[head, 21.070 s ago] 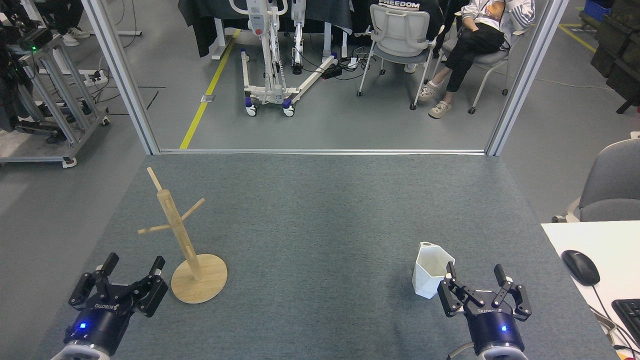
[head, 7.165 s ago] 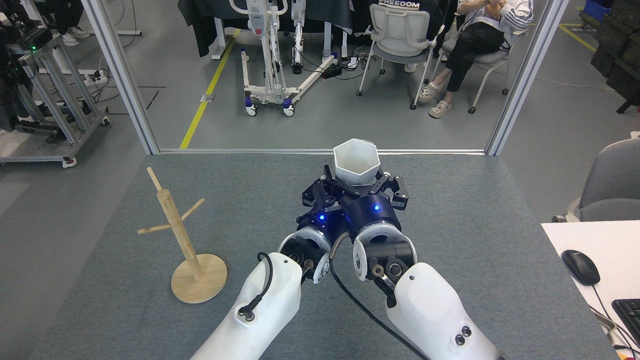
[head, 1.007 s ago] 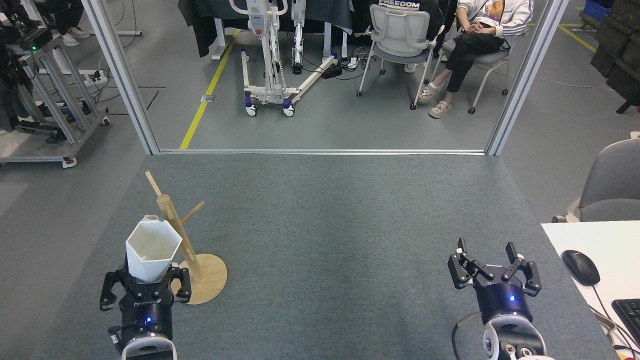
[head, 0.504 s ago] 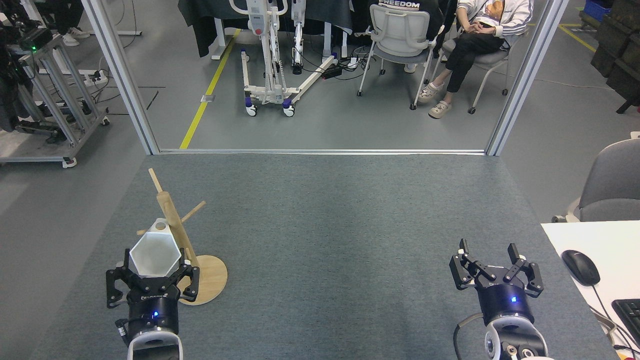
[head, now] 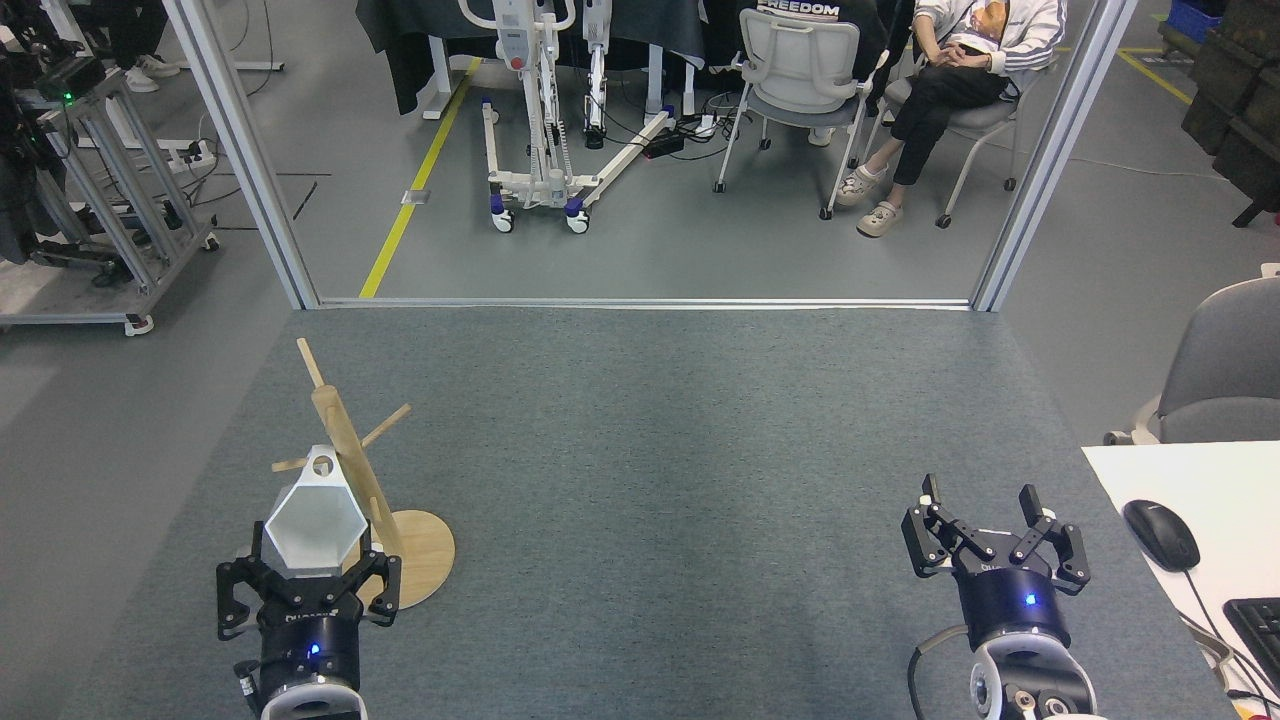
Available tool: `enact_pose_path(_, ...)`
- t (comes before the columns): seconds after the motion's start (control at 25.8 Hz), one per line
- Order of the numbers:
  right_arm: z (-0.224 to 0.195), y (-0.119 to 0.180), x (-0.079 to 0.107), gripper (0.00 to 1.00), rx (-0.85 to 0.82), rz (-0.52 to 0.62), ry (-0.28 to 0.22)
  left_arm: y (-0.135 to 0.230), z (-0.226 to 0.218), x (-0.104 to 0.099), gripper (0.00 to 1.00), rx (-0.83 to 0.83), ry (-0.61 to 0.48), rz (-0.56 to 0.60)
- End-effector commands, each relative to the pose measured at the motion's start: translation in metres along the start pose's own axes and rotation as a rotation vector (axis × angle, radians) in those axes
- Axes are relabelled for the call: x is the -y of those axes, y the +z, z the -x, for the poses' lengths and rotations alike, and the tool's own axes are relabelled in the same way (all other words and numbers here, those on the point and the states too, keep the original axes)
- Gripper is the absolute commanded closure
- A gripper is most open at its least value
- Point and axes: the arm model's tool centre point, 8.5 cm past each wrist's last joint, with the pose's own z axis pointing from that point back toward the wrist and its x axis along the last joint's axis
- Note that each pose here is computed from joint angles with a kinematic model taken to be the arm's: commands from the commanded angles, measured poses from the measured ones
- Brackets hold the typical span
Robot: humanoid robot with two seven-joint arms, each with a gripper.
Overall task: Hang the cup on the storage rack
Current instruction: 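Open the left gripper and pull it back from the cup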
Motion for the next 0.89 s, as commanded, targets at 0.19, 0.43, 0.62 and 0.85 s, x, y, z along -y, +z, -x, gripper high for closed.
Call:
enact_pose_path(0.19, 0.003, 0.001, 0.001, 0.00, -0.018, 0.027, -0.011, 0.025, -0.010, 0.025, 0.00, 0.024, 0.020, 0.084)
enact_pose_path(0.43, 0.000, 0.000, 0.000, 0.00, -0.014, 0.023, -0.028, 0.027, -0.011, 0.028, 0.00, 0.022, 0.026, 0.098)
enact_pose_path(0.62, 0.000, 0.000, 0.001, 0.00, -0.016, 0.027, -0.030, 0.052, -0.011, 0.037, 0.00, 0.051, 0.075, 0.137)
enact_pose_path(0.85, 0.000, 0.000, 0.001, 0.00, -0.016, 0.027, -0.030, 0.084, -0.048, 0.006, 0.00, 0.245, 0.141, 0.070)
